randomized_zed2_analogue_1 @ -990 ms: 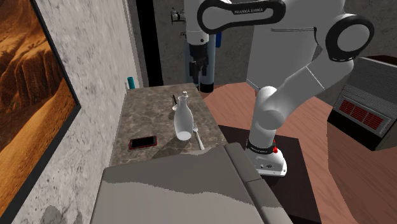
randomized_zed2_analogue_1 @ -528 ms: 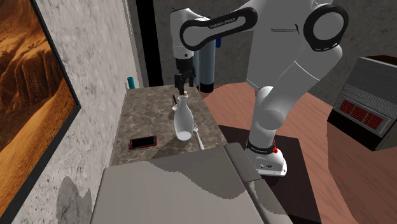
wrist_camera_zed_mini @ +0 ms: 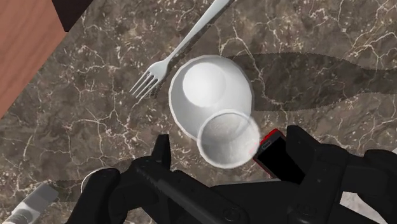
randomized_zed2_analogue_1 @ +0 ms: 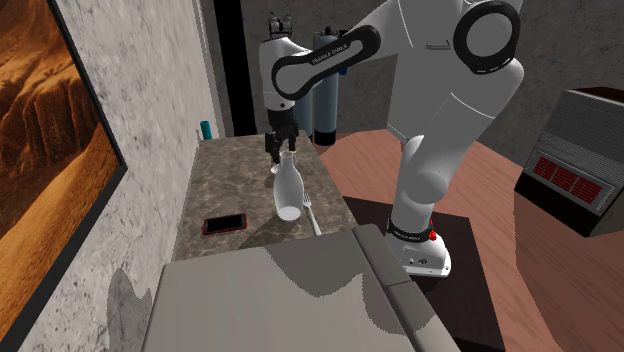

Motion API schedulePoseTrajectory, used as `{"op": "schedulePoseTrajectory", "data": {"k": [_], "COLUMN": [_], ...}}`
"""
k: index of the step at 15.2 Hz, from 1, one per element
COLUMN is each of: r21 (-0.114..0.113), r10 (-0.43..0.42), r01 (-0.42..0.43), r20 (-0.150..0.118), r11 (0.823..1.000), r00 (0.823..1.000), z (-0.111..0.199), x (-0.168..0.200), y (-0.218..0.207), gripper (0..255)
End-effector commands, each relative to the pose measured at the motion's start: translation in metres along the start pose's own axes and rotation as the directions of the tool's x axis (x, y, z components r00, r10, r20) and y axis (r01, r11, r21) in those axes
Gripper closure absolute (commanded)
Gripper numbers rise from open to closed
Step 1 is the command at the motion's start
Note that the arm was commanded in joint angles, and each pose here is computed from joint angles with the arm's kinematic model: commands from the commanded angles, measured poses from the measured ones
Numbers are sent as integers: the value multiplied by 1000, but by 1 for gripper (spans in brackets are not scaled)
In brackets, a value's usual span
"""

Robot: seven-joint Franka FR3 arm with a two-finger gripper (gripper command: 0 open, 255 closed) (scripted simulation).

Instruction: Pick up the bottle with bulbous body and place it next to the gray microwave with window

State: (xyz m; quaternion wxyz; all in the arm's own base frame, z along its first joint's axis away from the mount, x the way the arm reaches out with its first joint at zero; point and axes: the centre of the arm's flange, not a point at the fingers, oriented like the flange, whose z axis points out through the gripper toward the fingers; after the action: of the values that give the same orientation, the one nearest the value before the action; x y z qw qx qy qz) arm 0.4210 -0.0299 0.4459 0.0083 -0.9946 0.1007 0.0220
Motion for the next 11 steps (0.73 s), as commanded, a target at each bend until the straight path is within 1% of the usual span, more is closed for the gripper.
{"op": "schedulePoseTrajectory", "data": {"k": [1,3,10,11], "r21": [0,0,0,0], "r10": [0,0,0,0], "r01": [0,0,0,0], "r20": [-1,-1,-1,-1], "r11": [1000,1000,1000,1000], "r00": [1000,1000,1000,1000], "z": [10,19,19,19], "x": [0,0,0,0], "y": [1,1,1,1], "gripper": [0,0,0,255]}}
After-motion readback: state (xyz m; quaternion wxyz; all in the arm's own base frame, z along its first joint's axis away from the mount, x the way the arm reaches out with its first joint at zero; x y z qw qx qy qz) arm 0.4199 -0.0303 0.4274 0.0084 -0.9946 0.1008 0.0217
